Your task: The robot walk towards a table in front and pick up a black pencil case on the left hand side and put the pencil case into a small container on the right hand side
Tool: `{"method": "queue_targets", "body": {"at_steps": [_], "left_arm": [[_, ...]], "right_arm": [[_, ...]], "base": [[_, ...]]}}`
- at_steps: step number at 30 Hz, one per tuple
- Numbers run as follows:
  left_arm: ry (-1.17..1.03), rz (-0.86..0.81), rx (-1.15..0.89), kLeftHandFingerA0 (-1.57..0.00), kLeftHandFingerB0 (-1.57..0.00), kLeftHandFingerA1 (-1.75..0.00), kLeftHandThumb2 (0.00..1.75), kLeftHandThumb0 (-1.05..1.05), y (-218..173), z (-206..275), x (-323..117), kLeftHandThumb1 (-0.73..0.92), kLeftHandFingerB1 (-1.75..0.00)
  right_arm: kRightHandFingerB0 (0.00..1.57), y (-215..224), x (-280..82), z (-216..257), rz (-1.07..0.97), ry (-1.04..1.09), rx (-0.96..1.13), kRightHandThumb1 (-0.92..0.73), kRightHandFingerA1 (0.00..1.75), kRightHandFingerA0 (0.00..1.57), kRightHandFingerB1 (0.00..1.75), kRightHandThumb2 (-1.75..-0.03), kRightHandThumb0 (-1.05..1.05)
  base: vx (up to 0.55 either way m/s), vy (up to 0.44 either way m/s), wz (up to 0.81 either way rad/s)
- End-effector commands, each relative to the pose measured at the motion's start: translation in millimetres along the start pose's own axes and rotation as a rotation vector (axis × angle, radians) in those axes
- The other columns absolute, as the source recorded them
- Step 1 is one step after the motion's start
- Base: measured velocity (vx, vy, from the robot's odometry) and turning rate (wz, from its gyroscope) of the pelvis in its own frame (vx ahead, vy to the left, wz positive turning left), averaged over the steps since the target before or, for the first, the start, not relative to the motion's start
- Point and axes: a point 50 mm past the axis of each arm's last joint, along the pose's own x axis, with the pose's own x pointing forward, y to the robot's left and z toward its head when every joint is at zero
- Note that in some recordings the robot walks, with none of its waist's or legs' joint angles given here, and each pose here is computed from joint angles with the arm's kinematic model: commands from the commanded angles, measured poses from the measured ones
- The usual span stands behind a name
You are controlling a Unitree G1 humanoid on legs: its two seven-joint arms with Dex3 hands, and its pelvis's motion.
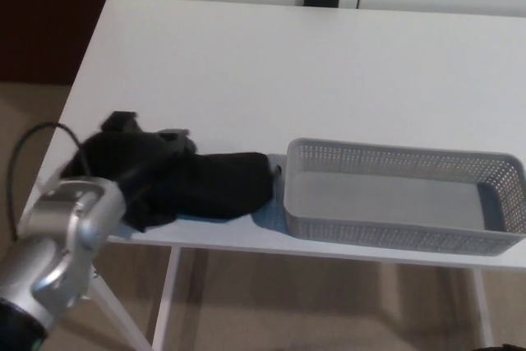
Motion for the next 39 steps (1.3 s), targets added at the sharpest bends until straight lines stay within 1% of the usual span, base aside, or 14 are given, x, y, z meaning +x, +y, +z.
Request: {"method": "queue_targets", "body": {"at_steps": [1, 2, 5, 6, 7, 12, 14, 19, 21, 27, 28, 30, 31, 39], "left_arm": [[0.051, 0.063, -0.004, -0.64, -0.62, -1.68, 0.58, -0.22, 14.3, -27.3, -5.6, 0.78, -1.05], [0.07, 0.076, -0.007, -0.65, -0.72, -1.66, 0.59, -0.22, 21.8, -32.9, -7.2, 0.77, -0.74], [0.095, 0.102, -0.017, -0.82, -0.71, -1.47, 0.71, -0.34, 32.4, -39.9, -8.6, 0.66, -0.58], [0.103, 0.105, -0.026, -0.69, -0.67, -1.64, 0.61, -0.2, 35.6, -40.3, -9.1, 0.77, -0.87], [0.105, 0.115, -0.039, -0.82, -0.59, -1.6, 0.65, -0.28, 40.3, -39.8, -10.0, 0.73, -0.99], [0.052, 0.225, -0.112, -0.69, -0.63, -1.69, 0.6, -0.2, 75.4, -20.1, -16.1, 0.81, -1.08], [0.018, 0.26, -0.131, -0.7, -0.51, -1.71, 0.61, -0.2, 87.7, -8.5, -17.6, 0.84, -1.29], [-0.139, 0.313, -0.111, -0.68, -0.41, -1.73, 0.54, -0.23, 106.0, 35.9, -26.4, 0.77, -1.4], [-0.195, 0.305, -0.12, -0.67, -0.67, -1.67, 0.59, -0.2, 109.5, 59.0, -29.2, 0.76, -0.96], [-0.335, 0.262, -0.131, -0.63, -0.62, -1.67, 0.58, -0.22, 117.1, 118.5, -37.2, 0.77, -0.99], [-0.36, 0.267, -0.128, -0.63, -0.54, -1.69, 0.56, -0.19, 117.9, 126.7, -38.2, 0.74, -1.17], [-0.398, 0.269, -0.105, -0.76, -0.61, -1.47, 0.68, -0.38, 117.3, 143.9, -37.9, 0.62, -0.97], [-0.413, 0.26, -0.112, -0.79, -0.67, -1.5, 0.64, -0.33, 116.7, 158.6, -36.7, 0.7, -0.49], [-0.488, 0.126, -0.213, -0.81, -0.69, -1.44, 0.62, -0.27, 111.8, 223.5, -33.0, 0.67, -0.47]], "right_arm": [[0.58, -7.9, 3.1, 4.6, -0.013, 0.0, -0.003, -0.62, 0.55, 0.71, 0.47, -0.58, -0.29], [0.57, -7.9, 2.6, 4.7, -0.011, -0.007, -0.006, -0.63, 0.55, 0.69, 0.48, -0.59, -0.31], [0.56, -7.7, 2.3, 4.4, -0.011, -0.007, -0.026, -0.63, 0.54, 0.69, 0.46, -0.59, -0.3], [0.56, -7.6, 1.9, 3.7, -0.01, -0.006, -0.027, -0.64, 0.53, 0.69, 0.46, -0.58, -0.3], [0.54, -7.4, 1.6, 3.0, -0.008, -0.004, -0.024, -0.64, 0.54, 0.68, 0.46, -0.59, -0.28], [0.55, -7.7, 2.5, 4.9, -0.007, -0.01, -0.037, -0.64, 0.54, 0.69, 0.46, -0.58, -0.28], [0.56, -7.9, 3.6, 7.0, -0.011, -0.012, -0.042, -0.64, 0.54, 0.69, 0.46, -0.58, -0.28], [0.55, -4.5, 3.1, 5.9, 0.001, -0.009, -0.048, -0.65, 0.54, 0.68, 0.46, -0.59, -0.28], [0.56, -2.4, 2.9, 5.5, 0.005, -0.008, -0.048, -0.65, 0.54, 0.68, 0.46, -0.59, -0.29], [0.58, -1.2, 1.1, 2.7, 0.005, -0.007, -0.072, -0.64, 0.54, 0.71, 0.47, -0.58, -0.29], [0.58, -1.4, 1.0, 2.6, 0.005, -0.01, -0.077, -0.64, 0.54, 0.71, 0.47, -0.58, -0.3], [0.59, -1.6, 1.0, 2.2, 0.007, -0.008, -0.07, -0.64, 0.54, 0.71, 0.47, -0.59, -0.3], [0.58, -0.6, 2.2, 4.0, 0.012, -0.006, -0.066, -0.64, 0.54, 0.71, 0.46, -0.59, -0.31], [0.58, 7.0, 2.6, 4.8, 0.025, 0.002, -0.038, -0.63, 0.55, 0.74, 0.47, -0.58, -0.3]], "base": [[0.0, 0.0, 0.0], [0.0, 0.0, 0.0], [0.0, 0.0, 0.0], [0.0, 0.0, 0.0], [0.0, 0.0, 0.0], [0.0, 0.0, 0.0], [0.0, 0.0, 0.0], [0.0, 0.0, 0.0], [0.0, 0.0, 0.0], [0.0, 0.0, 0.0], [0.0, 0.0, 0.0], [0.0, 0.0, 0.0], [0.0, 0.0, 0.0], [0.0, 0.0, 0.0]]}}
